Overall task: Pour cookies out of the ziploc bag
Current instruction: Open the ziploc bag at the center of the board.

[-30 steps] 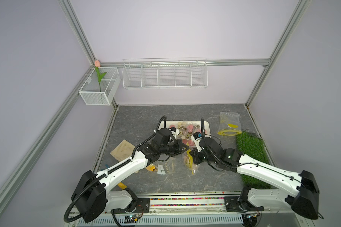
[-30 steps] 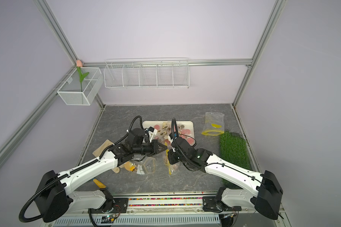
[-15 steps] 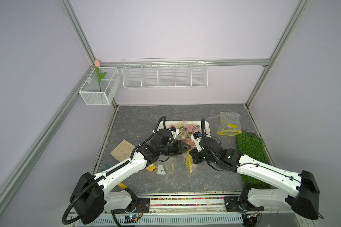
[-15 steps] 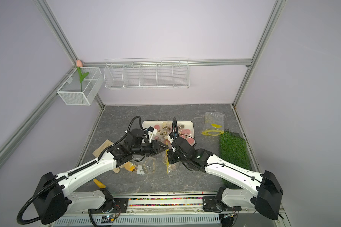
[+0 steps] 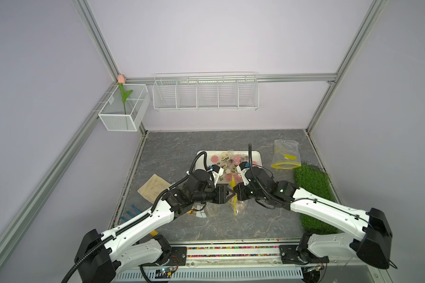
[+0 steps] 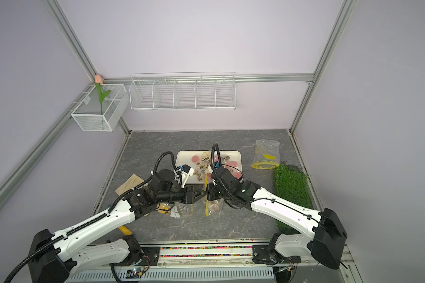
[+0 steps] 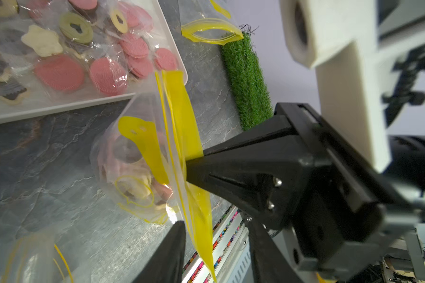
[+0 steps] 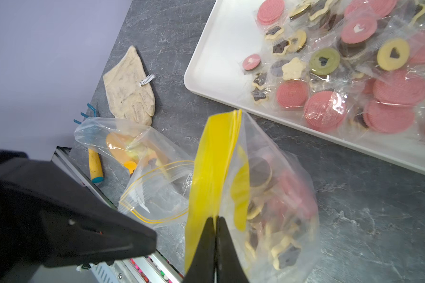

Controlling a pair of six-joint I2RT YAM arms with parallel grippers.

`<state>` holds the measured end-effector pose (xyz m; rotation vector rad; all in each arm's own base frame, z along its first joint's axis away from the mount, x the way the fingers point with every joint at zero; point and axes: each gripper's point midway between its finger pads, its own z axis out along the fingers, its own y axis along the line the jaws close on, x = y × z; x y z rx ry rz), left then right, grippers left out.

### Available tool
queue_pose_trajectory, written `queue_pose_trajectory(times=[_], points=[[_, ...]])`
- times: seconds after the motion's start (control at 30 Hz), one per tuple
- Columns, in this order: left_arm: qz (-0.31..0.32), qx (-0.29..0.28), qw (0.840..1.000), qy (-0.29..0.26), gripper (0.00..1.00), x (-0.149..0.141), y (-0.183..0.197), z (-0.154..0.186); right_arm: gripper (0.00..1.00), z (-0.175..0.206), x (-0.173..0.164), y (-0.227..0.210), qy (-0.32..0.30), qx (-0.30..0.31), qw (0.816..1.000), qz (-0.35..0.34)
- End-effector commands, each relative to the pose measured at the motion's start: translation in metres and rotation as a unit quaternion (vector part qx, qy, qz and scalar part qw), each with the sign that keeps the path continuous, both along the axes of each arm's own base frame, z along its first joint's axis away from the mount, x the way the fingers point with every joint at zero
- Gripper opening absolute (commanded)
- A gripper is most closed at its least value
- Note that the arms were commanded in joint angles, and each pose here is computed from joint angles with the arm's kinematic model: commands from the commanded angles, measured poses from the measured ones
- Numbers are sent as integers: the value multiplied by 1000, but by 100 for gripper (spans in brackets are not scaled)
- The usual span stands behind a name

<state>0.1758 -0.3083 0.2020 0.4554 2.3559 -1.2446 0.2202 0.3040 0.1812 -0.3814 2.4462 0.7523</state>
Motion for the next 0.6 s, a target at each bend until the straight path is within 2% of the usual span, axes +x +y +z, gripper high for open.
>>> queue_pose_trajectory(times=[0.0,0.27,0.57], points=[[6,32,999,-19,45,5,1,-15,6,6,0,2,19,12,1000,-9],[28,45,998,-28,42,17,0,-21,6,5,-1,3,28,13,999,-11],[47,45,997,-42,33,26,1,-18,6,2,-1,5,32,15,999,-7]])
